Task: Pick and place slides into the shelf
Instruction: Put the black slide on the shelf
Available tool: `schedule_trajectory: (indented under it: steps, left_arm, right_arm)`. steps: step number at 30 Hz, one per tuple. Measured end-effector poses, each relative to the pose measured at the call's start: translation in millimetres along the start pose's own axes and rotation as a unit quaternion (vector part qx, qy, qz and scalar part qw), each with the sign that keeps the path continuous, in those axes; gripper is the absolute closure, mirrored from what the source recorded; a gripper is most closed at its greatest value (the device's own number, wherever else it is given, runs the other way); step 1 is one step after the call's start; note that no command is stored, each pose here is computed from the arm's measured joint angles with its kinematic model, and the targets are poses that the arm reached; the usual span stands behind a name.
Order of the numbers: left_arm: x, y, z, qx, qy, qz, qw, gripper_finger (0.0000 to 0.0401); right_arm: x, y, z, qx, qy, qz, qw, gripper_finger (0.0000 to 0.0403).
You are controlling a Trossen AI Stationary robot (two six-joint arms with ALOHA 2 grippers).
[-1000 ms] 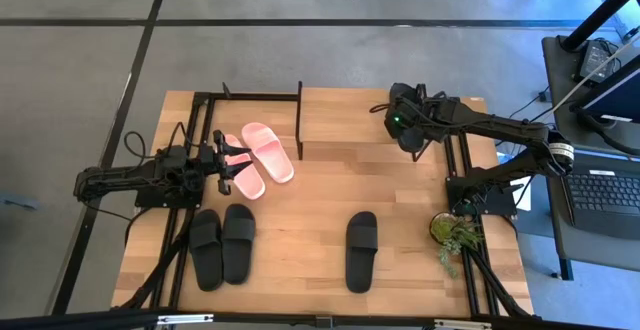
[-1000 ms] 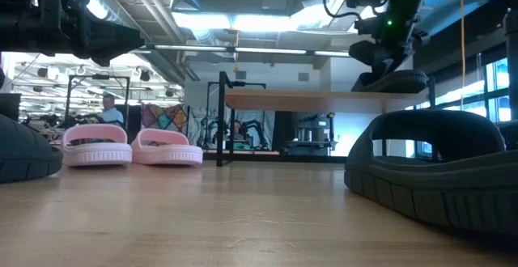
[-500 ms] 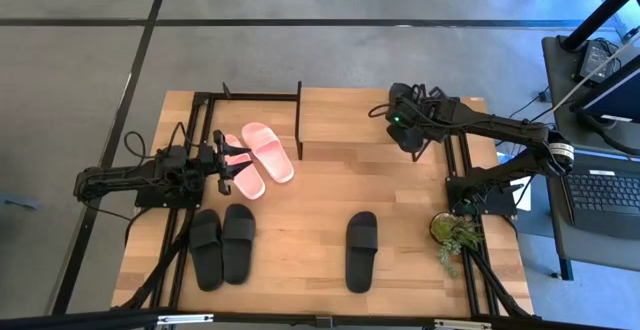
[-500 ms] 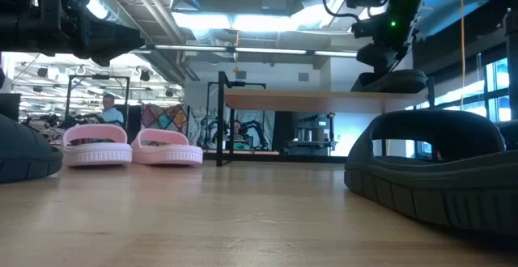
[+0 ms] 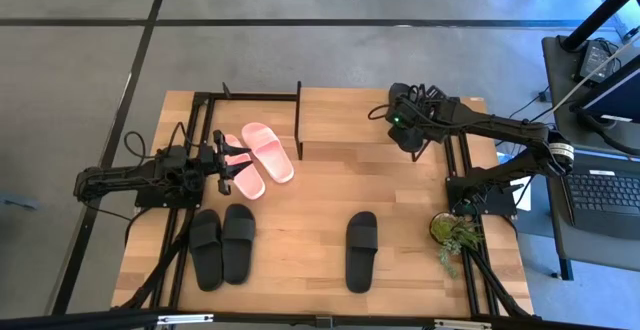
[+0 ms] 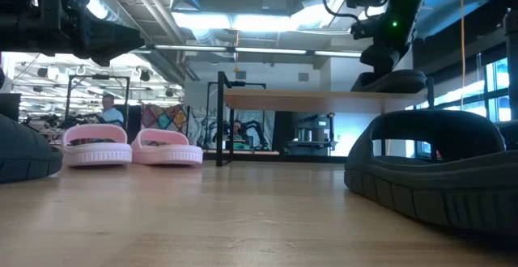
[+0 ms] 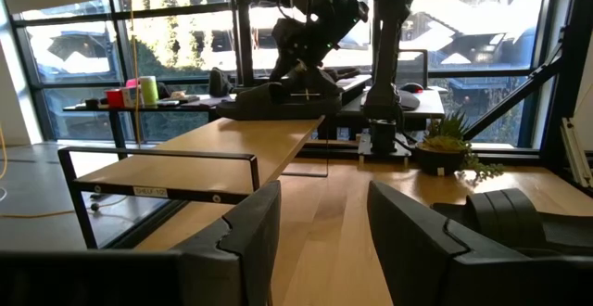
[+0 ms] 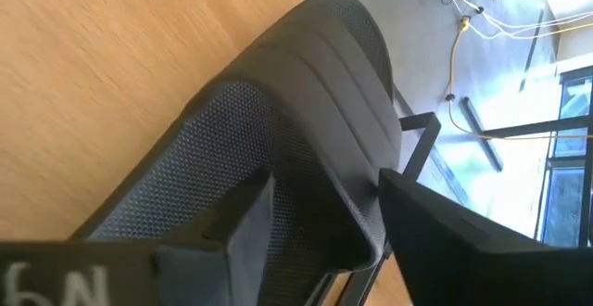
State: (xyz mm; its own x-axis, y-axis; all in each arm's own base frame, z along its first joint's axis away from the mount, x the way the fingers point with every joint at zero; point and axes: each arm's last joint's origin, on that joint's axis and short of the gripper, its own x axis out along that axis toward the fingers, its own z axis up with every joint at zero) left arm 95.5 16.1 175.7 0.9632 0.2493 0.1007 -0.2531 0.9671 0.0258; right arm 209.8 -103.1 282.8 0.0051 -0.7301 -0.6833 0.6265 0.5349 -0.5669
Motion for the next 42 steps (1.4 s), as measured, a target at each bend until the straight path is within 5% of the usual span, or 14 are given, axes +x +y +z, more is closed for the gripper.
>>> schedule_trajectory:
  steps: [11,30,42]
  left_arm:
    - [0.0,0.0,0.0,0.000,0.000,0.000,1.000,0.0245]
    - [0.0,0.0,0.0,0.000,0.000,0.000,1.000,0.0245]
    - [0.0,0.0,0.0,0.000,0.000,0.000,1.000,0.0245]
  right_arm:
    - [0.0,0.2,-0.1,0.000,0.000,0.000,1.000,0.0137]
    - [-38.2,-5.3,15.0,0.020,-0.033,0.047,0.998,0.0134]
    - [-89.2,26.4,7.3,0.002,-0.058,0.207,0.977,0.0134]
